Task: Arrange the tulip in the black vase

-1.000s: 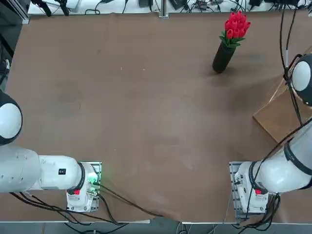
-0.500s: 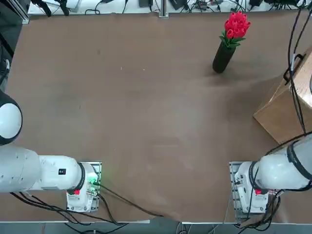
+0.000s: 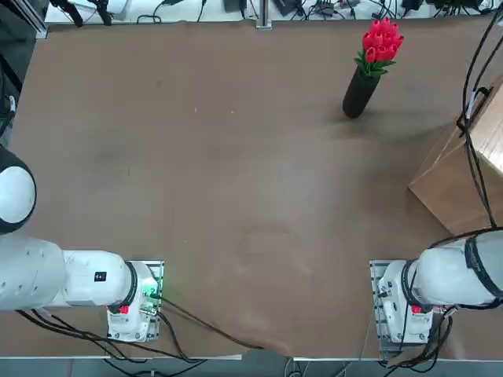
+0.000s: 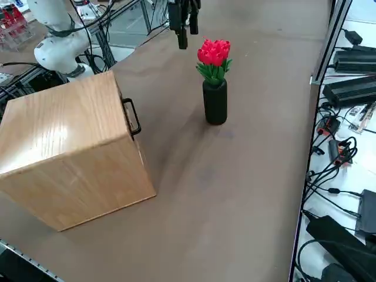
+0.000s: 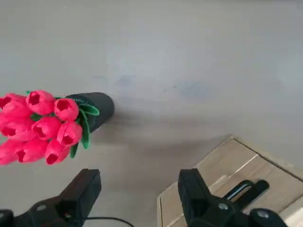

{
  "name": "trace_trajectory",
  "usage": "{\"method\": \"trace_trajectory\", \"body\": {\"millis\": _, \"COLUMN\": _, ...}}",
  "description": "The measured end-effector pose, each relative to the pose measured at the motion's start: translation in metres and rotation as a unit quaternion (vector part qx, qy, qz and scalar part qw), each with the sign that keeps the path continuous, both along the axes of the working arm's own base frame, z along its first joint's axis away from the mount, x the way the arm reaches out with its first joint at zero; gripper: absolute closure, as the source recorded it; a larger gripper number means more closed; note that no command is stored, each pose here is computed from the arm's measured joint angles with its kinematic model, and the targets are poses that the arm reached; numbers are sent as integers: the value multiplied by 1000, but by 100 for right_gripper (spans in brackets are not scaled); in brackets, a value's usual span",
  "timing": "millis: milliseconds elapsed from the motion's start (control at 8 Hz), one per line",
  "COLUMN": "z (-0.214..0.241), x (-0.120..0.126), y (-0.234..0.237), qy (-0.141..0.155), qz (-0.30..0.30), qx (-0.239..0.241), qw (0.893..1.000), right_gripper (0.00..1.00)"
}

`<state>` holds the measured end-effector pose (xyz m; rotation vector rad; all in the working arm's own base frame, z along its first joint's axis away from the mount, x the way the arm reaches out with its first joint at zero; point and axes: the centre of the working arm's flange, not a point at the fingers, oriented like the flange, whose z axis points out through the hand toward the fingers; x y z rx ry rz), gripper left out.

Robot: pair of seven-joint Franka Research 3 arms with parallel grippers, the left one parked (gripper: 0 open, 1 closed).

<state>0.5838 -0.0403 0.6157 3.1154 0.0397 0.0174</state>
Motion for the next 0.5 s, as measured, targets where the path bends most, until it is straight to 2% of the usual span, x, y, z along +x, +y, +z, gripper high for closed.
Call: {"method": "trace_trajectory", "body": {"millis": 500, "z": 9, "x": -16, "y": 7, "qy": -4, "qz": -20, "qx": 1, "qw": 1000, "right_gripper": 0}}
